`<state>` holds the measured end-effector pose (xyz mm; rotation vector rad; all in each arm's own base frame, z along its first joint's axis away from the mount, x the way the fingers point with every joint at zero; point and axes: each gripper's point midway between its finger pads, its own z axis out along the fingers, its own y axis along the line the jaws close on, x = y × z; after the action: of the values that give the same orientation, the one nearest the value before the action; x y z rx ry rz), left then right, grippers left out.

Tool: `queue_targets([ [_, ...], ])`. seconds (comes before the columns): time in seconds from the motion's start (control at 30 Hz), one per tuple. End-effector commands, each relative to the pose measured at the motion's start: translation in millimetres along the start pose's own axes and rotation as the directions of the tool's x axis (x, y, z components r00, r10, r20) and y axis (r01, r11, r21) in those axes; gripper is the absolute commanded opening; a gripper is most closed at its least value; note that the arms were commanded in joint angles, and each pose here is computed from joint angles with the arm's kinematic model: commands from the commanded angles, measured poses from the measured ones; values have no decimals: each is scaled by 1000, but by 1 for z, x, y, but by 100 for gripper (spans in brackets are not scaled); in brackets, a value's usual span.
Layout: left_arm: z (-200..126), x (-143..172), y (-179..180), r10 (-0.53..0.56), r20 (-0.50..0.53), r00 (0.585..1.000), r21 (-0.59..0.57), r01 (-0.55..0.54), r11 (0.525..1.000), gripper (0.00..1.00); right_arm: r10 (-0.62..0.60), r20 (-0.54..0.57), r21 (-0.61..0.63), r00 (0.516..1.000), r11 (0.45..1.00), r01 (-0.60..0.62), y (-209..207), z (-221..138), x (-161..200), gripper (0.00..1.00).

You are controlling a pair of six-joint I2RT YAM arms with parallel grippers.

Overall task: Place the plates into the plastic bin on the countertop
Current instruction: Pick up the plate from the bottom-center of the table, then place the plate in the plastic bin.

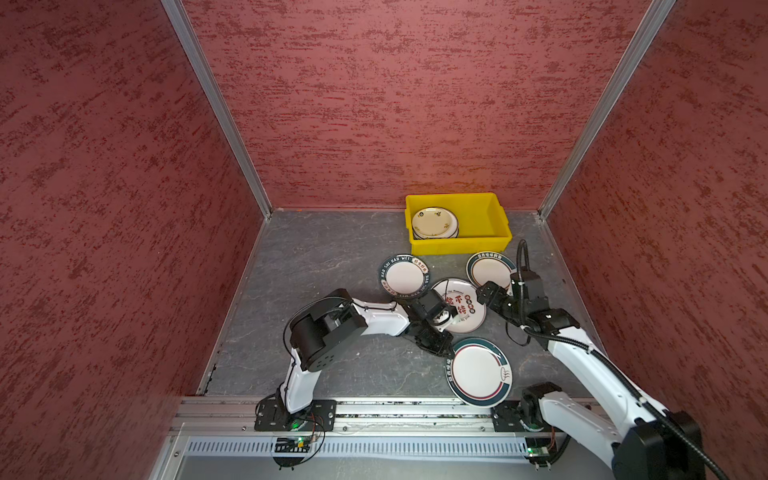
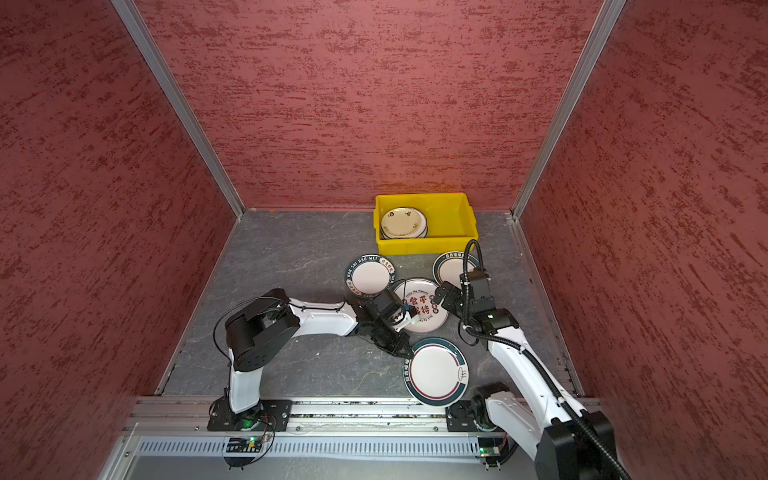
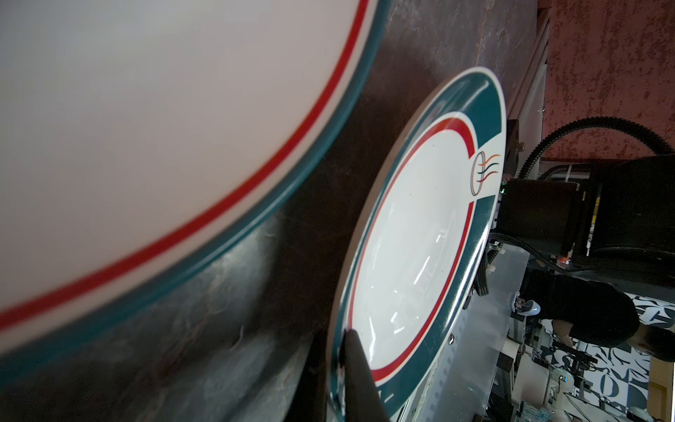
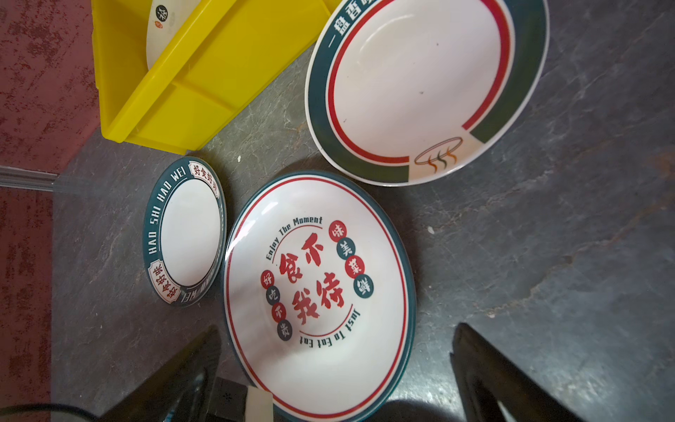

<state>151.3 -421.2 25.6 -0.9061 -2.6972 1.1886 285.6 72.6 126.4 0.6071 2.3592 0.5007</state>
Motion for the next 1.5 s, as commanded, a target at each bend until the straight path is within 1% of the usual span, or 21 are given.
queue_targets([
  [0.0,1,6,22,-7,-7,1000,-126,6,992,1,3,30,10,1000,1000,-3,-2,-3,-6,99],
  [0.1,-4,4,38,-34,16,999,-219,37,975,0,3,31,10,1000,1000,-3,-3,-3,-6,99],
  [0.17,-7,2,42,-37,33,999,-248,44,968,0,3,33,9,999,1000,-3,-2,-3,-7,99],
  [0.4,-19,-3,40,-7,84,996,-275,30,961,0,-1,40,0,999,1000,1,1,-4,-11,99],
  [0.5,-31,-10,32,26,131,991,-268,10,963,0,-1,41,-2,999,1000,1,3,-5,-12,99],
  [0.57,-40,-16,24,51,164,985,-251,-8,968,0,0,42,-4,999,1000,1,3,-5,-12,99],
  [0.67,-54,-25,15,56,213,975,-206,-12,979,0,-1,45,-14,999,1000,1,6,-7,-14,99],
  [0.8,-71,-37,15,15,270,963,-159,29,987,0,4,56,-41,998,999,-2,13,-12,-19,99],
  [0.9,-84,-54,19,-13,317,948,-134,58,989,0,9,67,-62,998,998,-5,18,-16,-22,99],
  [1.03,-108,-79,17,-74,395,916,-34,95,995,0,22,81,-101,996,995,-13,26,-21,-26,99],
  [1.13,-125,-94,14,-93,448,889,15,96,995,0,27,94,-122,995,992,-15,30,-25,-28,99],
  [1.27,-141,-106,12,-88,485,870,26,86,996,0,27,109,-134,994,991,-13,32,-29,-31,99],
  [1.47,-162,-125,22,-117,522,845,41,112,993,0,21,123,-135,992,991,-4,32,-30,-34,99],
])
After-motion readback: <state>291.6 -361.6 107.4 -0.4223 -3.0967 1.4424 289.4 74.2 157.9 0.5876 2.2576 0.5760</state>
